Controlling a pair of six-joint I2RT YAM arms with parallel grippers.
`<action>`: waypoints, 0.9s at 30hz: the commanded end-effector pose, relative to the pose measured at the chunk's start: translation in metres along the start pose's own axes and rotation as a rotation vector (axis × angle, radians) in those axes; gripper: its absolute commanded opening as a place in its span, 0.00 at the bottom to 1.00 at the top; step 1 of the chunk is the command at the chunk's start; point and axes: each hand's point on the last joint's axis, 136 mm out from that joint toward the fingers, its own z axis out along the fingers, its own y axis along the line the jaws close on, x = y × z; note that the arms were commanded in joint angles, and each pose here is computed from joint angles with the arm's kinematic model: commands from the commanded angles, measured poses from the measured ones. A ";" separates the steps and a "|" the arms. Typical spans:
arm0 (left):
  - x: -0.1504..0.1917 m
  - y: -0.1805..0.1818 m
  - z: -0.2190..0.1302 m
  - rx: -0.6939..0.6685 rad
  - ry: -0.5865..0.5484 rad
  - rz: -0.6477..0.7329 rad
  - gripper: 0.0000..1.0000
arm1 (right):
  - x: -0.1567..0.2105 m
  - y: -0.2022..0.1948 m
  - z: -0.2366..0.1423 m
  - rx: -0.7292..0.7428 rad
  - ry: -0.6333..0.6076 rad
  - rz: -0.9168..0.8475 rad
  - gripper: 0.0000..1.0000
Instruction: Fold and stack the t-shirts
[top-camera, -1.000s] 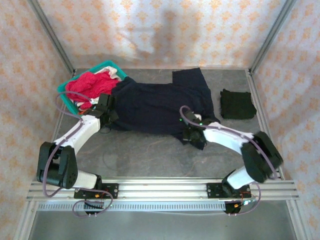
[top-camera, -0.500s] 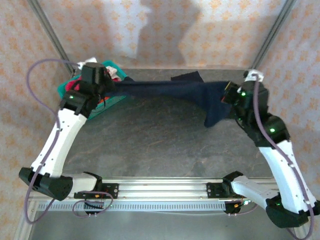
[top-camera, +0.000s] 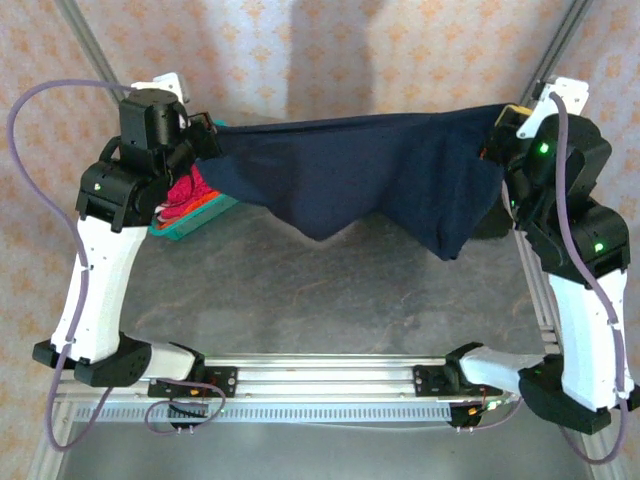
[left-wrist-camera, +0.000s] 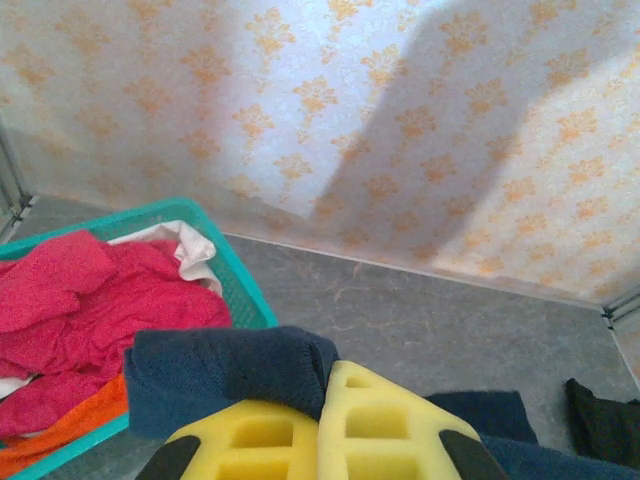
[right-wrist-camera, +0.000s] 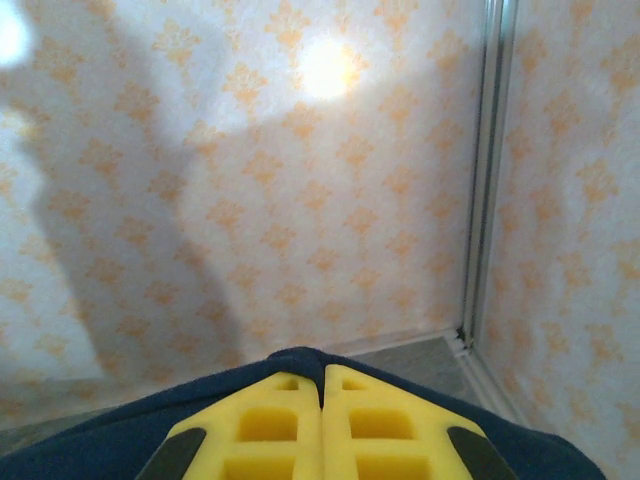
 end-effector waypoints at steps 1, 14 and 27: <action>-0.004 0.006 0.006 -0.048 0.012 0.049 0.00 | -0.020 -0.029 0.005 0.187 -0.040 -0.065 0.00; -0.001 -0.009 0.132 -0.157 0.038 0.124 0.00 | 0.055 0.004 0.167 0.054 0.238 0.071 0.00; -0.092 -0.029 0.071 -0.070 -0.230 0.043 0.00 | -0.078 -0.007 0.102 -0.054 -0.149 0.239 0.00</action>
